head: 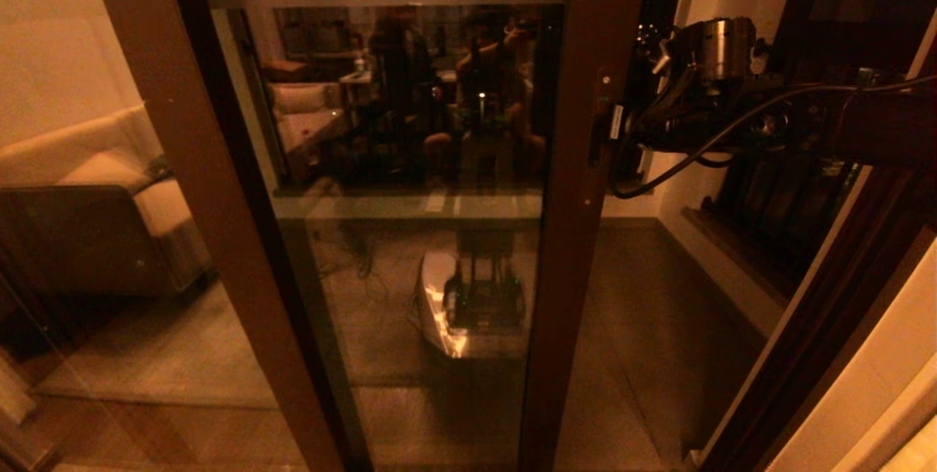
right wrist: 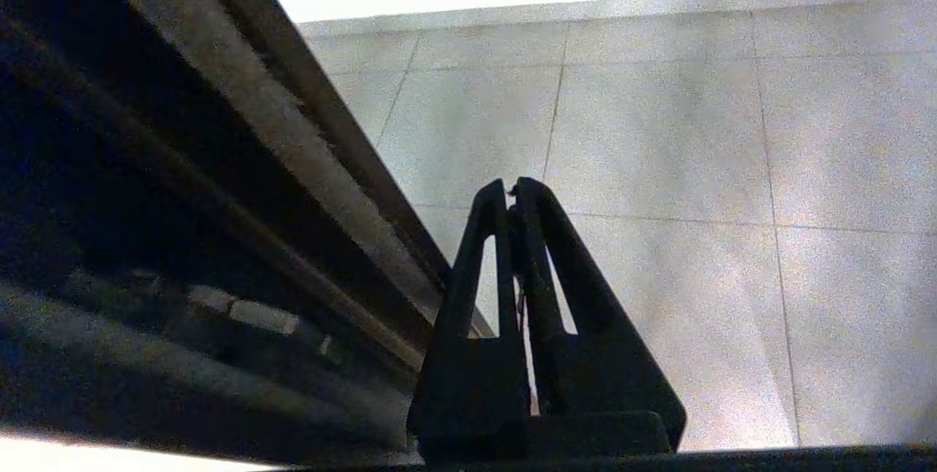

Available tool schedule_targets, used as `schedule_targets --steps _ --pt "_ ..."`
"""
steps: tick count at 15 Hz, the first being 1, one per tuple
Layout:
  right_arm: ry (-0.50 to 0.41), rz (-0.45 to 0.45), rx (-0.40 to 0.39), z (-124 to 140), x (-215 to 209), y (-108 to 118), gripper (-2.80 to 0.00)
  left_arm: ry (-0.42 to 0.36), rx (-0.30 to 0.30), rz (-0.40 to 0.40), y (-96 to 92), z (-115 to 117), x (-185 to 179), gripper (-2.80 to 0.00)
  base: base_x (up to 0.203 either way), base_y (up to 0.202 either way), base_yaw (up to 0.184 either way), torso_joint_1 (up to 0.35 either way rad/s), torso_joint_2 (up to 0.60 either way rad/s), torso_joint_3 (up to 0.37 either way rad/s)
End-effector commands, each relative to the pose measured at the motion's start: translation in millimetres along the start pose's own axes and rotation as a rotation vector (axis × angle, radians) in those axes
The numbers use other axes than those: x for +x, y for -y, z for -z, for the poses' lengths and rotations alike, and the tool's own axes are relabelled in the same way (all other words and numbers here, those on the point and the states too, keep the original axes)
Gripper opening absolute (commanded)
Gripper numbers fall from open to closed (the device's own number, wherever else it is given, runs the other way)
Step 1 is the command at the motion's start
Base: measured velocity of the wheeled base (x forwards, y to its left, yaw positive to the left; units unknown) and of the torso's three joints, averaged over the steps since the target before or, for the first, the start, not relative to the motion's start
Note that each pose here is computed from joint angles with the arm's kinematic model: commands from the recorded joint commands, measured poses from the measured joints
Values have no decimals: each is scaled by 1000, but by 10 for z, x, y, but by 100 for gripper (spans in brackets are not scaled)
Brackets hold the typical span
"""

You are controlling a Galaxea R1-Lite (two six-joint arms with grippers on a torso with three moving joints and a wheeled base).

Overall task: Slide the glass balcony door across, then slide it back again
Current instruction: Open the slid door

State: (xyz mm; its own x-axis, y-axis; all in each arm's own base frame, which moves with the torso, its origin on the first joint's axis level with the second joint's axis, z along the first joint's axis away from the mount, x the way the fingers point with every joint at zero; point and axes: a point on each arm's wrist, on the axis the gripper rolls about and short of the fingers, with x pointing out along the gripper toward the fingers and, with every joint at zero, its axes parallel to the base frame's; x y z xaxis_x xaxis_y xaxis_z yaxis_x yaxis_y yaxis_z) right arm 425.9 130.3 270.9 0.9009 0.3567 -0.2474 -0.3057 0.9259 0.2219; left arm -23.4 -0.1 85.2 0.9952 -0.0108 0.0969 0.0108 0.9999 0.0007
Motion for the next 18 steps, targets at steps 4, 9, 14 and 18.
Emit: schedule_targets --steps 4,9,14,18 --pt "-36 -41 -9 159 146 -151 -280 -39 0 0 0 108 21 -280 0 0 0 0 0 0" --pt "-46 -52 -13 284 282 -209 -280 -39 0 0 0 108 21 -280 0 0 0 0 0 0" --pt "-61 -58 -23 421 383 -363 -280 -38 0 0 0 105 21 -280 0 0 0 0 0 0" --pt "-64 -49 -29 541 480 -452 -280 -38 0 0 0 105 21 -280 0 0 0 0 0 0"
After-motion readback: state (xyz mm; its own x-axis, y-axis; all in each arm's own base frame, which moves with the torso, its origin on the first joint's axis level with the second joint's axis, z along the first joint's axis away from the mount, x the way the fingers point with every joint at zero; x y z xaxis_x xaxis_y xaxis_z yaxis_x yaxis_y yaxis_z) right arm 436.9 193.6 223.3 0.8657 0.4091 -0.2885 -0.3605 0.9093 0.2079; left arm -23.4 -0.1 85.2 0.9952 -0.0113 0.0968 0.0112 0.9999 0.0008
